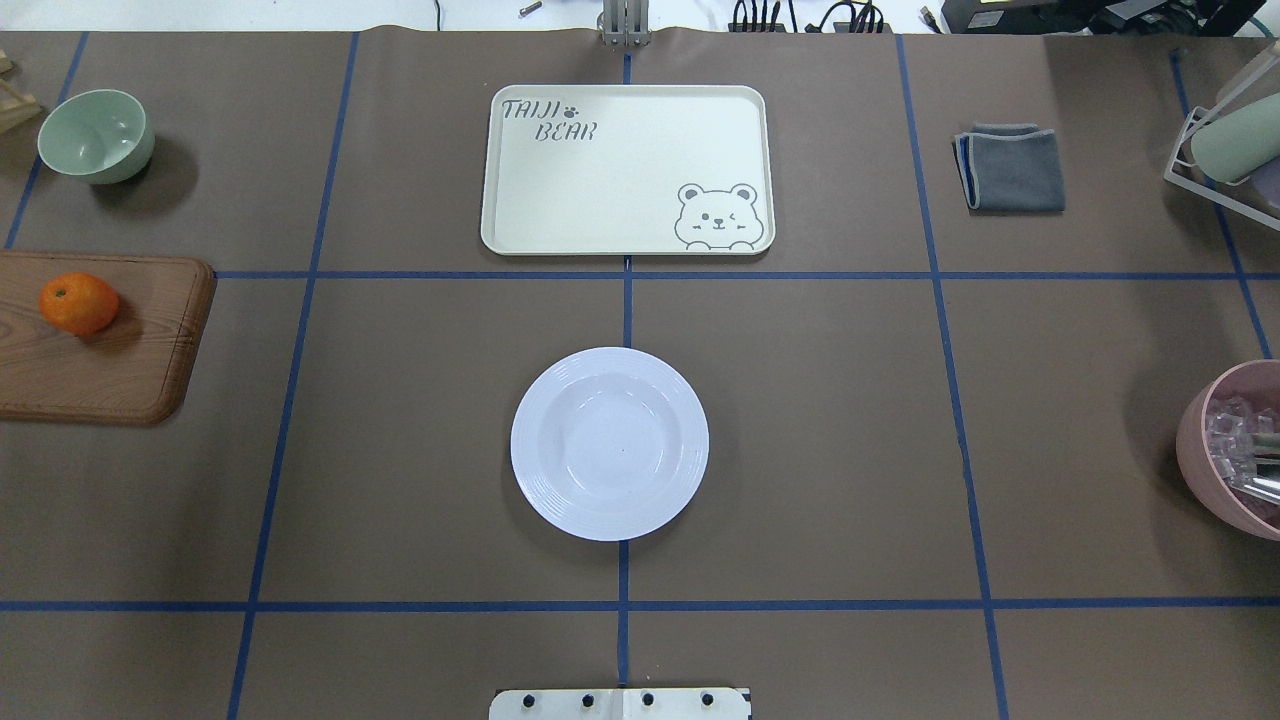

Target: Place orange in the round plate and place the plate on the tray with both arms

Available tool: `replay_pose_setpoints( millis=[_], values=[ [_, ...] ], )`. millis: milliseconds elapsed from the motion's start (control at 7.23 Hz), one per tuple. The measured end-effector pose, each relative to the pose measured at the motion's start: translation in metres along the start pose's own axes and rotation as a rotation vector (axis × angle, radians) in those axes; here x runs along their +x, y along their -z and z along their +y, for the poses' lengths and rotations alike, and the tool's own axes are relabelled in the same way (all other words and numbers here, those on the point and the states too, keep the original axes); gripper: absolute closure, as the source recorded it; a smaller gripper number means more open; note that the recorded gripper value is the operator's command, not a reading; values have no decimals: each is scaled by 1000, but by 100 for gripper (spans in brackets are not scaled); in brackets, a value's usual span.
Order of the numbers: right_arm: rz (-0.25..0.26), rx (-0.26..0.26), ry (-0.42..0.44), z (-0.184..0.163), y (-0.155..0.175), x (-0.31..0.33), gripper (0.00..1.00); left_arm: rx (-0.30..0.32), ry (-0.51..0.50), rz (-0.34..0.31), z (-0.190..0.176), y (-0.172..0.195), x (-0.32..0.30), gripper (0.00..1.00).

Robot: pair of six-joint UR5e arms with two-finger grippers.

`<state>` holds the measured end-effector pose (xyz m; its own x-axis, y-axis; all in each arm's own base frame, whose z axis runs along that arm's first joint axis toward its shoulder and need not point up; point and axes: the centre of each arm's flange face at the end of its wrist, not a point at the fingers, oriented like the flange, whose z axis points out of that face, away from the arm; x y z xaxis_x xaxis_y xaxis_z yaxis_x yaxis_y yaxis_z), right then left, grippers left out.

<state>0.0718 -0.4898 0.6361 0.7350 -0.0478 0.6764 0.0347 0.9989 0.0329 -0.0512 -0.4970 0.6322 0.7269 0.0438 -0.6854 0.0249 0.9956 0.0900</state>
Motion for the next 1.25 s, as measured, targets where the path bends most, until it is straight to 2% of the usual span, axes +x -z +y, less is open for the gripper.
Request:
replay_pose_setpoints(
  millis=[1245],
  values=[
    [0,4,1,0,2,-1,0,-3,3,2,0,-1,-1,1]
  ],
)
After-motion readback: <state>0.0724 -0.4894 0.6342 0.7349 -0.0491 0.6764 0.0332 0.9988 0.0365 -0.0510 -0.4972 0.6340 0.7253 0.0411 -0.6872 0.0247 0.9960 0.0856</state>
